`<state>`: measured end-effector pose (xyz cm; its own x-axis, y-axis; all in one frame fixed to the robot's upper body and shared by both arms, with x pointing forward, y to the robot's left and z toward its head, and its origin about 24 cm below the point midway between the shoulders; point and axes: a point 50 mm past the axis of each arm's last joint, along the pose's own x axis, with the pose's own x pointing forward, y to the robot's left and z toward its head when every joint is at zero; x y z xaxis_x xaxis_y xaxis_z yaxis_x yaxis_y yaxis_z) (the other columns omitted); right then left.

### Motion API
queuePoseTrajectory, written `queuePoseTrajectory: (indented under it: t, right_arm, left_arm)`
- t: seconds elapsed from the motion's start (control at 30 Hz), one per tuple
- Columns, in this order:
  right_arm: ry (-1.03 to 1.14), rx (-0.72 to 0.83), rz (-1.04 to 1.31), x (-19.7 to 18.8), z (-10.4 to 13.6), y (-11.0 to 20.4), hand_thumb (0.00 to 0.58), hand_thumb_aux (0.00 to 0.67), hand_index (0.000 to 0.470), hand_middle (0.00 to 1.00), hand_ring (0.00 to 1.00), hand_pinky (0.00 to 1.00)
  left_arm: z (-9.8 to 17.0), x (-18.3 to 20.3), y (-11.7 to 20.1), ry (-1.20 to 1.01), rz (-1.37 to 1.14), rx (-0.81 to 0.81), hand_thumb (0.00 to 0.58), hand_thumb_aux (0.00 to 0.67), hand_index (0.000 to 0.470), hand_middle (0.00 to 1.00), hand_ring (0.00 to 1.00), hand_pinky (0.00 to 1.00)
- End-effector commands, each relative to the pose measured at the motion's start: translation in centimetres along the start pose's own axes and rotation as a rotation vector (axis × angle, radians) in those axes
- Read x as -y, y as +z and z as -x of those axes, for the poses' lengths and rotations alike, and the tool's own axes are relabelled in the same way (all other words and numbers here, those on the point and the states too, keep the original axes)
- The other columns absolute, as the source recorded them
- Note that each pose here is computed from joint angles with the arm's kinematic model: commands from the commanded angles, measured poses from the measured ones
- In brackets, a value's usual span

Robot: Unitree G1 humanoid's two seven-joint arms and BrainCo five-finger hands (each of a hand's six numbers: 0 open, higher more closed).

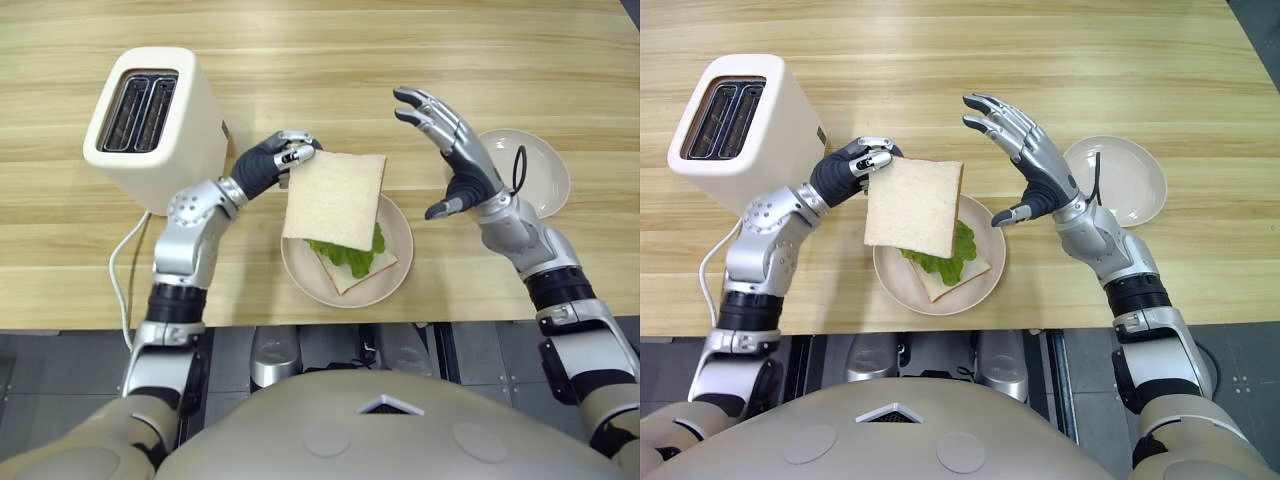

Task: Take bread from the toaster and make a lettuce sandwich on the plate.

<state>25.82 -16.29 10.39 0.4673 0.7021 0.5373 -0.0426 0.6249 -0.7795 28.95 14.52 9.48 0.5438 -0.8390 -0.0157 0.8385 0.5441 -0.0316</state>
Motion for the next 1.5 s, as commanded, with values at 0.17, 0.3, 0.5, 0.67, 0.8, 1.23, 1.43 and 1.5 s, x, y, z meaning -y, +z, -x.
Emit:
queuePoseTrajectory:
  t: [0.17,0.3,0.5,0.67,0.8,1.23,1.43,1.5]
  right_arm:
    - [0.208,0.239,0.104,-0.7,-0.1,3.3,0.0,0.0,0.0,0.0,0.0,0.0]
    - [0.297,0.324,0.178,-1.0,-0.2,4.2,0.0,0.0,0.0,0.0,0.0,0.0]
    - [0.417,0.398,0.238,-1.7,0.3,4.8,0.0,0.0,0.0,0.0,0.0,0.0]
    - [0.467,0.424,0.248,-2.2,0.6,4.7,0.0,0.0,0.0,0.0,0.0,0.0]
    - [0.499,0.424,0.237,-2.7,0.9,4.6,0.0,0.0,0.0,0.0,0.0,0.0]
    - [0.729,0.315,0.183,-5.3,2.6,2.6,0.0,0.0,0.0,0.0,0.0,0.0]
    - [1.006,0.119,0.121,-7.3,5.5,0.6,0.0,0.0,0.0,0.0,0.0,0.0]
    - [1.093,0.068,0.084,-7.9,6.6,0.4,0.0,0.0,0.0,0.0,0.0,0.0]
  left_arm:
    - [-3.1,1.0,-3.5,-0.354,-0.203,-0.338,0.58,0.67,0.46,1.0,1.0,1.0]
    - [-4.2,1.0,-4.0,-0.421,-0.271,-0.401,0.58,0.67,0.46,1.0,1.0,1.0]
    - [-6.0,0.3,-3.1,-0.488,-0.309,-0.441,0.58,0.67,0.46,1.0,1.0,1.0]
    - [-7.6,-0.2,-1.4,-0.503,-0.359,-0.43,0.58,0.67,0.46,1.0,1.0,1.0]
    - [-8.6,0.1,-0.9,-0.534,-0.374,-0.429,0.58,0.67,0.46,1.0,1.0,1.0]
    - [-8.6,0.5,-2.7,-0.552,-0.362,-0.47,0.58,0.67,0.46,1.0,1.0,1.0]
    - [-8.6,0.6,-3.1,-0.544,-0.366,-0.47,0.58,0.67,0.46,1.0,1.0,1.0]
    - [-8.7,0.6,-3.1,-0.53,-0.372,-0.465,0.58,0.67,0.46,1.0,1.0,1.0]
